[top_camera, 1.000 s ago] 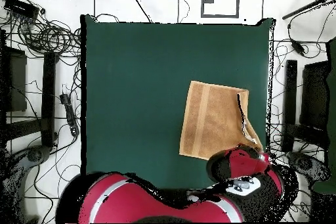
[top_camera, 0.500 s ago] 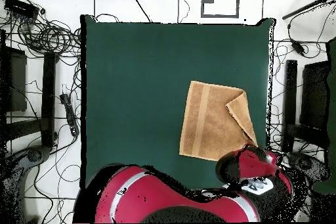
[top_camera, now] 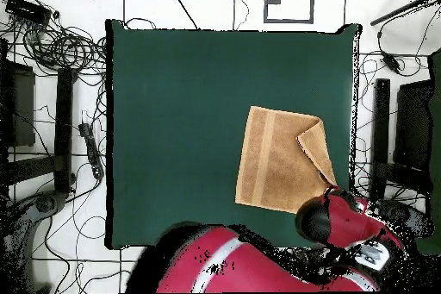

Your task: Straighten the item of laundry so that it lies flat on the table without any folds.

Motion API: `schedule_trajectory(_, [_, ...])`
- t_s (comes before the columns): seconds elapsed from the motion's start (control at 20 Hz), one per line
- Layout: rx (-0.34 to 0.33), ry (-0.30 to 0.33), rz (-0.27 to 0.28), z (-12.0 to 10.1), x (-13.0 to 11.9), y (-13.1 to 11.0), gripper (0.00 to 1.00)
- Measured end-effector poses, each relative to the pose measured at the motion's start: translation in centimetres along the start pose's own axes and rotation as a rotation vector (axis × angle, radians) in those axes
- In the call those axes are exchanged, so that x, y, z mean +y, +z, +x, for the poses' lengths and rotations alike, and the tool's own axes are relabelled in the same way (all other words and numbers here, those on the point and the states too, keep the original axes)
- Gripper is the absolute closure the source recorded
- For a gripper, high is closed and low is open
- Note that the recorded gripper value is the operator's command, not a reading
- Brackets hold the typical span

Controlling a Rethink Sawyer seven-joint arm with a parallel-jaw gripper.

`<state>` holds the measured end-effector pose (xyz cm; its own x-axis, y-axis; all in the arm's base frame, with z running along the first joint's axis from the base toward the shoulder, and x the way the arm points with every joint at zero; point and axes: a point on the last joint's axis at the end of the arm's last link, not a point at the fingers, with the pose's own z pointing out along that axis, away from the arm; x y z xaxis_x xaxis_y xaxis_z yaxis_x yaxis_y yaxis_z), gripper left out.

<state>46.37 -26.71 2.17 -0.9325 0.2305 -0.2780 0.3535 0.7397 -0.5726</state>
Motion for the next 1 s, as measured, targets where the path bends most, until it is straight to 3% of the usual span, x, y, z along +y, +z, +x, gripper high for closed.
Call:
schedule_trajectory(0.1, [0.021, 0.054, -0.078, -0.5, 0.9, 0.7, 0.0])
schedule_trajectory(0.35, [0.048, 0.109, -0.176, -1.2, 3.0, 1.4, 0.0])
schedule_trajectory(0.6, [0.072, 0.133, -0.289, -2.1, 7.6, 1.1, 0.0])
schedule_trajectory(0.9, [0.095, 0.1, -0.322, -2.3, 10.3, -0.8, 0.0])
schedule_trajectory(1.0, [0.116, 0.072, -0.333, -2.2, 11.7, -2.6, 0.0])
